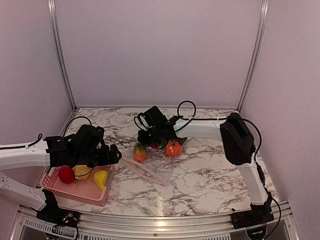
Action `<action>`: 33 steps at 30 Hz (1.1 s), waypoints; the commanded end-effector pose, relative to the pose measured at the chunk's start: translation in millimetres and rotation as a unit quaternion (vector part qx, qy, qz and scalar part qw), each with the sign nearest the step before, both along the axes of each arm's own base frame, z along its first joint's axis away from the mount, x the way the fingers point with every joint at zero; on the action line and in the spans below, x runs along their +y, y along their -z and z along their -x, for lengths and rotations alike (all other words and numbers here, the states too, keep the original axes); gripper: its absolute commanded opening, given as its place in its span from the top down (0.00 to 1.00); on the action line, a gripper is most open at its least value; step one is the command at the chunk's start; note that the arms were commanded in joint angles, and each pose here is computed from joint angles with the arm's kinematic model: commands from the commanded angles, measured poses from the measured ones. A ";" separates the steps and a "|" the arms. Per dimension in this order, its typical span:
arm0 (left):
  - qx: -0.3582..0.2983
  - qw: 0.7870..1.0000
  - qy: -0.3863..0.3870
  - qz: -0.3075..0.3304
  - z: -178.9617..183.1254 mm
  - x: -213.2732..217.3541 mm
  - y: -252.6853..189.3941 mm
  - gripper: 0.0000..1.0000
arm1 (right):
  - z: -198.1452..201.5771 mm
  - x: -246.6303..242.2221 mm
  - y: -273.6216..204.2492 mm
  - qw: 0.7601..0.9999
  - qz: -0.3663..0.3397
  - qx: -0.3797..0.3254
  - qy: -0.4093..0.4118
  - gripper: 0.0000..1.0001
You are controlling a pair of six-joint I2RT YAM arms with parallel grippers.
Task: Open the zip-top bag and remove the fake food
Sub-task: Pick up the fake fruit from the zipper food storage bag.
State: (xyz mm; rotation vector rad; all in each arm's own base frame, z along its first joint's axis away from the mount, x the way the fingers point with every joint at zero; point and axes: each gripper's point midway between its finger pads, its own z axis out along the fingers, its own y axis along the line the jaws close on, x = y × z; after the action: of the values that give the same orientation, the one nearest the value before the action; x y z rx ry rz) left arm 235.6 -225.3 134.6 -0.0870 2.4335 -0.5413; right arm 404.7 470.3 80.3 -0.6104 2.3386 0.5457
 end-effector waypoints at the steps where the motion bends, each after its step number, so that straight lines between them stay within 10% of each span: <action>1: -0.020 0.999 0.032 0.005 -6.3 -19.5 -13.7 0.11 | -8.8 3.5 5.6 1.000 -0.001 0.004 0.003 0.64; 33: -0.026 0.989 0.146 0.003 14.9 -86.8 -0.5 0.18 | 9.6 -19.9 28.3 0.998 0.056 0.031 -0.012 0.63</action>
State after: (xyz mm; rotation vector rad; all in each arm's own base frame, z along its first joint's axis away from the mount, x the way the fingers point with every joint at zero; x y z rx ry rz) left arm 222.8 -298.2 129.5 0.2373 2.4390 -0.6313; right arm 403.1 461.2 49.6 -0.6746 2.3995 0.4824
